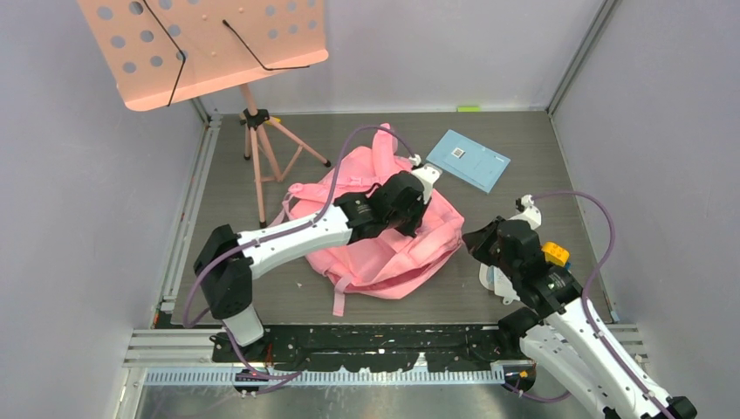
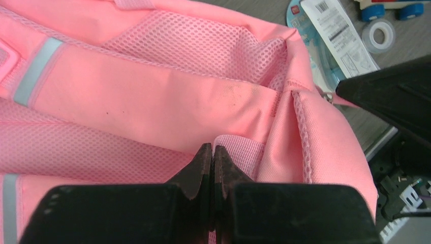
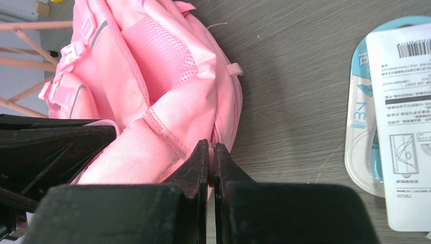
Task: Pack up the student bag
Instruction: Zip the student bag at the center of the board.
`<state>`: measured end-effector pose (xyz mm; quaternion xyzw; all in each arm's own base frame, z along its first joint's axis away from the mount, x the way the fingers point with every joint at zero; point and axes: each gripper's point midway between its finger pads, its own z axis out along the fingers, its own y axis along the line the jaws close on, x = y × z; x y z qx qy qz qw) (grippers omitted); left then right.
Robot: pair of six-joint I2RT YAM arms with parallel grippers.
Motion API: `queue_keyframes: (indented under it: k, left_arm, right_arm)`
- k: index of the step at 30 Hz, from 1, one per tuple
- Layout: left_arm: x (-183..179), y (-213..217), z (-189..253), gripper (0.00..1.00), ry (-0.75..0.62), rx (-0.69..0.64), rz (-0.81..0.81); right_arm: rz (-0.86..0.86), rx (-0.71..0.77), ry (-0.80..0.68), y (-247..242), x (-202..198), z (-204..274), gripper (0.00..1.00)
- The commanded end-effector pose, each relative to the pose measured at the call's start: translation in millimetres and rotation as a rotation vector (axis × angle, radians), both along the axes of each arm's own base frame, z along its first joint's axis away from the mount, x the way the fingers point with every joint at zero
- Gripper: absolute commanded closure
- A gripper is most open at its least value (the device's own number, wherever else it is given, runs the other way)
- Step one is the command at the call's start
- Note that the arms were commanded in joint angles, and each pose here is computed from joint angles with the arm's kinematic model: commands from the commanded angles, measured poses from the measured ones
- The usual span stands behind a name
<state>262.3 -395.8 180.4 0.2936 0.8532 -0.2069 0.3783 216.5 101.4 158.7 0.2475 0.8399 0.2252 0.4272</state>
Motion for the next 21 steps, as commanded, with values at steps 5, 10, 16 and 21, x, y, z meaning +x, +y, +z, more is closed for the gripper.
queue_keyframes:
  k: [5,10,16,21]
  left_arm:
    - [11.8,36.2,-11.9,1.0,-0.036,0.006,0.069]
    - [22.3,46.1,-9.0,1.0,-0.057,0.035,0.151]
    - [47.8,55.5,2.1,1.0,-0.067,0.036,0.286]
    - [62.8,68.6,9.8,1.0,-0.091,0.004,0.372]
  right_arm:
    - [0.046,-0.188,-0.234,-22.5,7.2,48.7,1.0]
    - [0.093,-0.261,-0.183,-25.0,2.2,36.1,0.99]
    - [0.167,-0.186,-0.138,-4.2,-0.6,28.1,0.99]
    - [0.082,-0.097,-0.071,-4.1,-2.0,17.8,0.99]
